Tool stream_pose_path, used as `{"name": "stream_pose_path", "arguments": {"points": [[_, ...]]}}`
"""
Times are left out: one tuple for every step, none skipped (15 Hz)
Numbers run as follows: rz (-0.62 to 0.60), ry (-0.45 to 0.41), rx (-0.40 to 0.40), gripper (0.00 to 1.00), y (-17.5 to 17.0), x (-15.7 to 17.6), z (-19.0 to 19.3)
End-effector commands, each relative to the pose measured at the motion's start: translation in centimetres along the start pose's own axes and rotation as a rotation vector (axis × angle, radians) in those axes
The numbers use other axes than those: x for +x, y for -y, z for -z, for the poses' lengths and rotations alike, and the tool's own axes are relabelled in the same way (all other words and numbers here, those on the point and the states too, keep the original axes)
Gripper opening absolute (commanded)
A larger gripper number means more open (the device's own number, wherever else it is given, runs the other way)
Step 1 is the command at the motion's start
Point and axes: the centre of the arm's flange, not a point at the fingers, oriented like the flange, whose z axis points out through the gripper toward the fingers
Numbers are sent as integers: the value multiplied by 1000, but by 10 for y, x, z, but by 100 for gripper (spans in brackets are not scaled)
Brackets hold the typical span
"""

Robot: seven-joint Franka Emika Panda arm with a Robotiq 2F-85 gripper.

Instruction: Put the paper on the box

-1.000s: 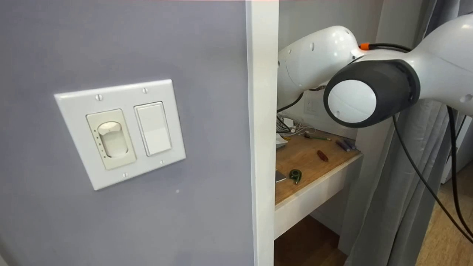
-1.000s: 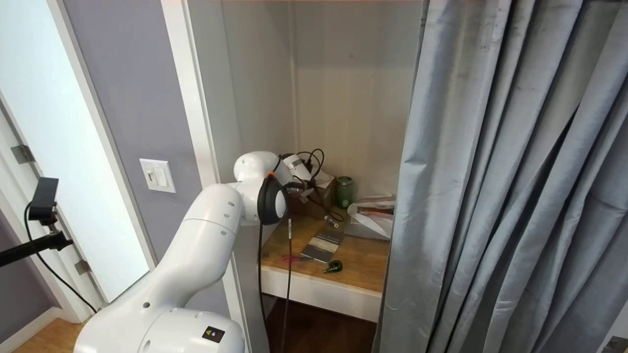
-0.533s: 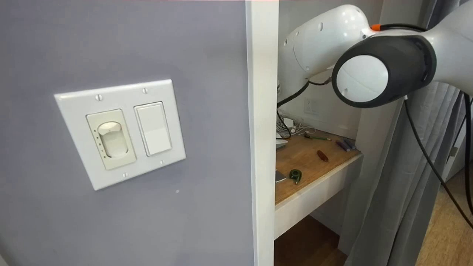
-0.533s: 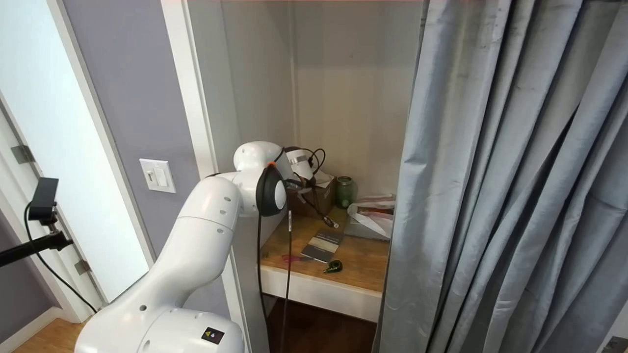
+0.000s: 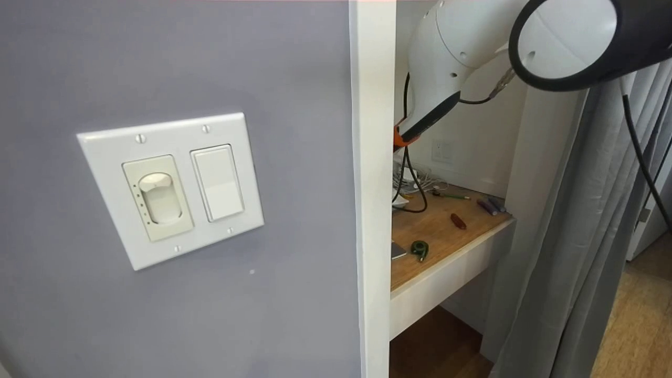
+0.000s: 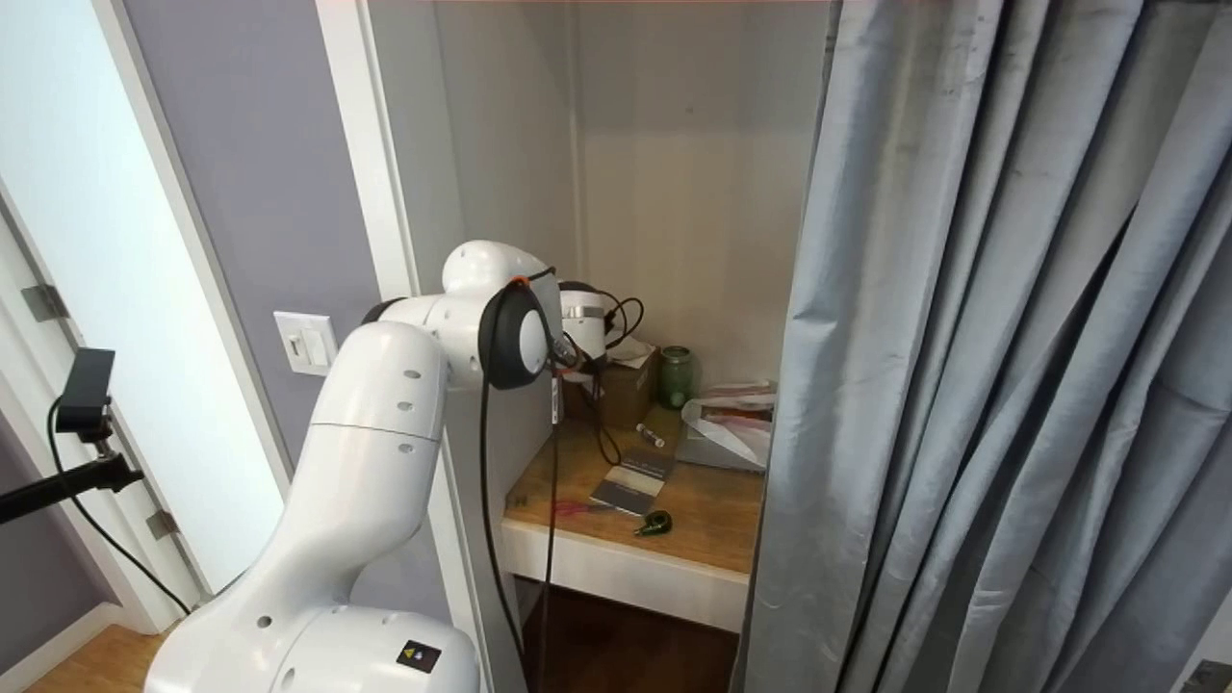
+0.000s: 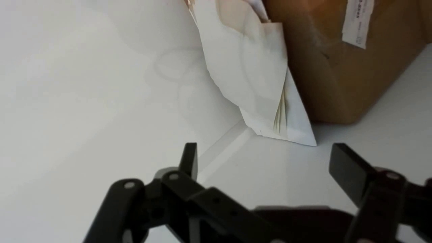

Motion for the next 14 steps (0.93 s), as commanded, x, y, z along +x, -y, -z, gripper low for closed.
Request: {"name": "stream_pose_path", "arguments": {"points": [[-102,79,19,100,-27,18,35],[-116,103,6,100,-30,17,43],[-125,127,-1,100,-33,16,50],[-103,179,-37,100,-35,13,57],[-101,212,-47,100,-37,10,64],[-90,261,-55,100,-39,6,71],[-92,293,-62,100,-41,2,76],[-90,340,-60,100,-41,-4,82],[-93,372,-49,100,-42,-9,88],[-115,410,-46,100,-43,-16,96],[-141,452,-36,100,-42,-27,103],[-166,489,-29,100,-42,-36,109],[-199,515,-15,100,-42,-46,116],[-230,538,-2,100,-42,-54,122]]}}
